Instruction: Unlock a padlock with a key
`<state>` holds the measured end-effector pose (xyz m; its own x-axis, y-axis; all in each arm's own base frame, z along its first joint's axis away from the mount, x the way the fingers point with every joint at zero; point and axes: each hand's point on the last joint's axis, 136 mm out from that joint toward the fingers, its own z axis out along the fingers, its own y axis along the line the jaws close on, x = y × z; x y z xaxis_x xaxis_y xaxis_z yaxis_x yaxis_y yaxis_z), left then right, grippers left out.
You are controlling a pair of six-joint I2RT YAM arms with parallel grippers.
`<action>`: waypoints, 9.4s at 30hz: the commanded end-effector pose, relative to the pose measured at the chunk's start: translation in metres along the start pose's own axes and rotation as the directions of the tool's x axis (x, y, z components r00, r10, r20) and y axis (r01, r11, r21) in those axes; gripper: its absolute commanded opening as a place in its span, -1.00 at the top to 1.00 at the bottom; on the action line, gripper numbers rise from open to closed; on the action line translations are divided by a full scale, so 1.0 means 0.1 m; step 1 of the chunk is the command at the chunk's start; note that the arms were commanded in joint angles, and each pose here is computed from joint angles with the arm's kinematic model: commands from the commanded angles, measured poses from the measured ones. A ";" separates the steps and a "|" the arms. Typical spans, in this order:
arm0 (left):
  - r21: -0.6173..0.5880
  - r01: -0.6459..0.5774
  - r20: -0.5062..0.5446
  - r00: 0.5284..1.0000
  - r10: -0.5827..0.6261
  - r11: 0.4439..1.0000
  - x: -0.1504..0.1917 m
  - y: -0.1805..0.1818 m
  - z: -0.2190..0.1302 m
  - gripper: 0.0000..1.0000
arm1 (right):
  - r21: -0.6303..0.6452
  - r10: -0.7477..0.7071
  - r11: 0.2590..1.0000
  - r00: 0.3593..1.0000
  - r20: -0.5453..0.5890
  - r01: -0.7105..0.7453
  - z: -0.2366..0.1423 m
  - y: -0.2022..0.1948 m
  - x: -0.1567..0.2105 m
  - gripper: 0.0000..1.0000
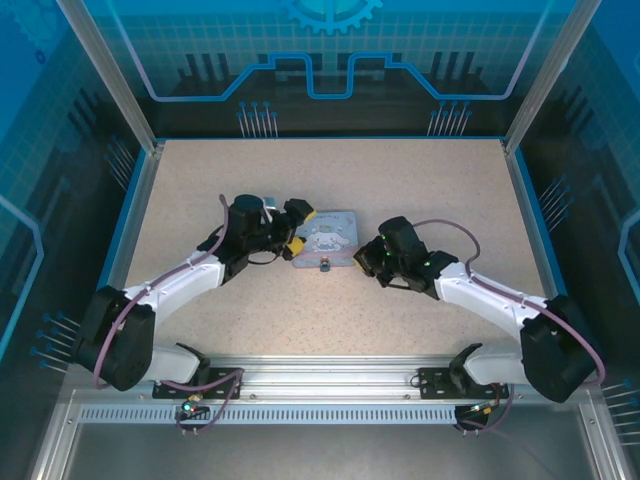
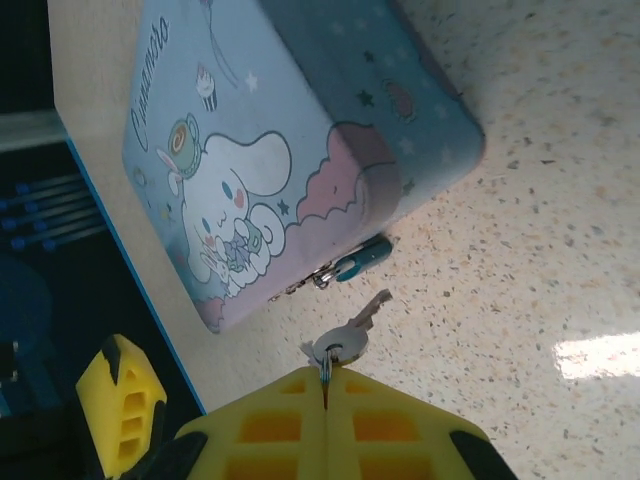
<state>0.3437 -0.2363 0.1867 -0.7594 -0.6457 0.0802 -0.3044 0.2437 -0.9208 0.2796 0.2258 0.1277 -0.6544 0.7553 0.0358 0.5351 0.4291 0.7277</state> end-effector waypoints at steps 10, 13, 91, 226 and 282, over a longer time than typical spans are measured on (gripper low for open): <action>0.110 -0.054 -0.107 0.992 0.066 0.992 0.29 -0.22 0.41 -0.26 | -0.115 0.237 0.968 0.963 0.125 -0.223 -0.17 0.40 -0.24 1.00; 0.132 -0.074 -0.119 0.989 0.089 0.989 0.34 -0.26 0.50 -0.26 | -0.151 0.209 0.969 0.976 0.069 -0.197 -0.10 0.53 -0.22 1.00; 0.315 0.135 0.012 0.989 -0.146 0.939 -0.02 -0.66 0.18 0.57 | -0.651 -0.391 0.736 0.902 -0.184 0.186 -0.10 1.24 0.12 1.00; 0.316 0.109 0.024 0.992 -0.123 0.942 -0.02 -0.63 0.20 -0.30 | -0.651 -0.474 0.715 0.861 -0.186 0.254 -0.13 1.41 0.34 1.00; 0.367 0.088 0.073 0.990 -0.123 0.926 -0.09 -0.76 0.03 0.17 | -0.619 -0.451 0.745 0.871 -0.192 0.249 -0.05 1.23 0.35 1.00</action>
<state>0.3770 -0.2565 0.2263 -0.6685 -0.7171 0.1972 -0.2218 -0.0609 -0.9732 0.3212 0.3068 0.2294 -0.9149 0.3609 -0.1810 -0.1195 0.1861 0.9752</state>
